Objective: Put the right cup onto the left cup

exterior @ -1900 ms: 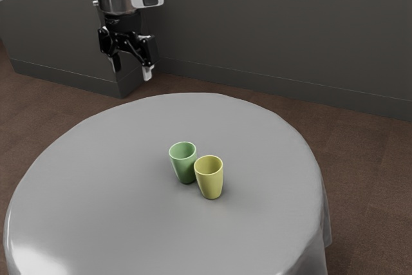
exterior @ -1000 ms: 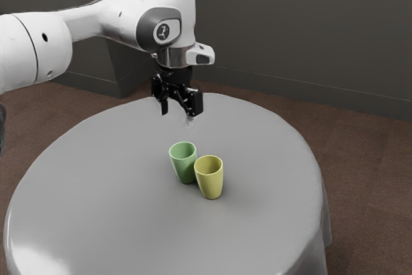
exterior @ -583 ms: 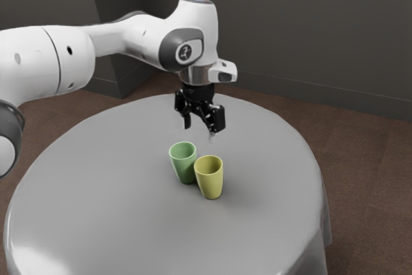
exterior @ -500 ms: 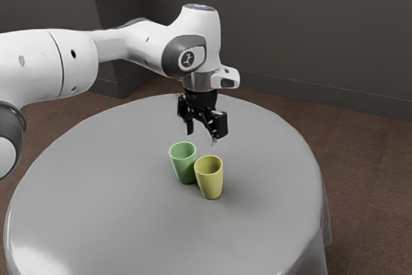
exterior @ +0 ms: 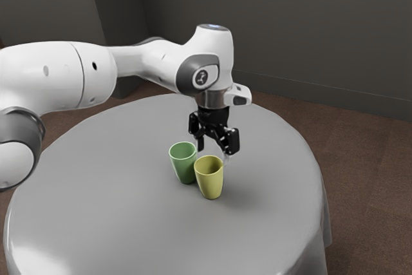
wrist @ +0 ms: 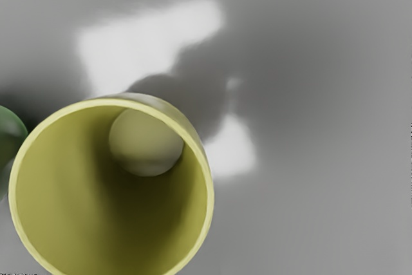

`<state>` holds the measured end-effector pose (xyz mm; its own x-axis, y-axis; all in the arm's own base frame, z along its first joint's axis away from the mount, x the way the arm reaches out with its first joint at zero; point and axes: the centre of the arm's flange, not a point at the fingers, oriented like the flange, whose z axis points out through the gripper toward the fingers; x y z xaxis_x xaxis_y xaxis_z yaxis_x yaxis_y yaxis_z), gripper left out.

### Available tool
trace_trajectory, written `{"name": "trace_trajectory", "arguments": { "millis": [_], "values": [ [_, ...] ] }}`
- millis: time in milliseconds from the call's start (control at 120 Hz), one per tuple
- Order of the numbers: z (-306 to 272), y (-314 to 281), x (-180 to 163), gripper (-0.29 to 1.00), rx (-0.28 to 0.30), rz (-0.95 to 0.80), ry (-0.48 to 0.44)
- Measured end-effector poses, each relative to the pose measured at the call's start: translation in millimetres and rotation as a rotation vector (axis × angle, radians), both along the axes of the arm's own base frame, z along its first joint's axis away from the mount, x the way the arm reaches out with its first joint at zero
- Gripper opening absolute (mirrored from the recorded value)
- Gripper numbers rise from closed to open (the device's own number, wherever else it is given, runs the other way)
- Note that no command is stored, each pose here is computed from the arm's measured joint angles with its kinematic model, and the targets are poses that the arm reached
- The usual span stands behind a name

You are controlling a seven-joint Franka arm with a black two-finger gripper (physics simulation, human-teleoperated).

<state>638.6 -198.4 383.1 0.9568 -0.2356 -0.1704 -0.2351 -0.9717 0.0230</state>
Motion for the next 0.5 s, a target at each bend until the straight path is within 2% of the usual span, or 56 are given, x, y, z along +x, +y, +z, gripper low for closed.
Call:
{"name": "trace_trajectory", "arguments": {
  "millis": [500],
  "values": [
    [-38, -1, 20, 0.70, 0.024, 0.120, 0.017]
  ]
}}
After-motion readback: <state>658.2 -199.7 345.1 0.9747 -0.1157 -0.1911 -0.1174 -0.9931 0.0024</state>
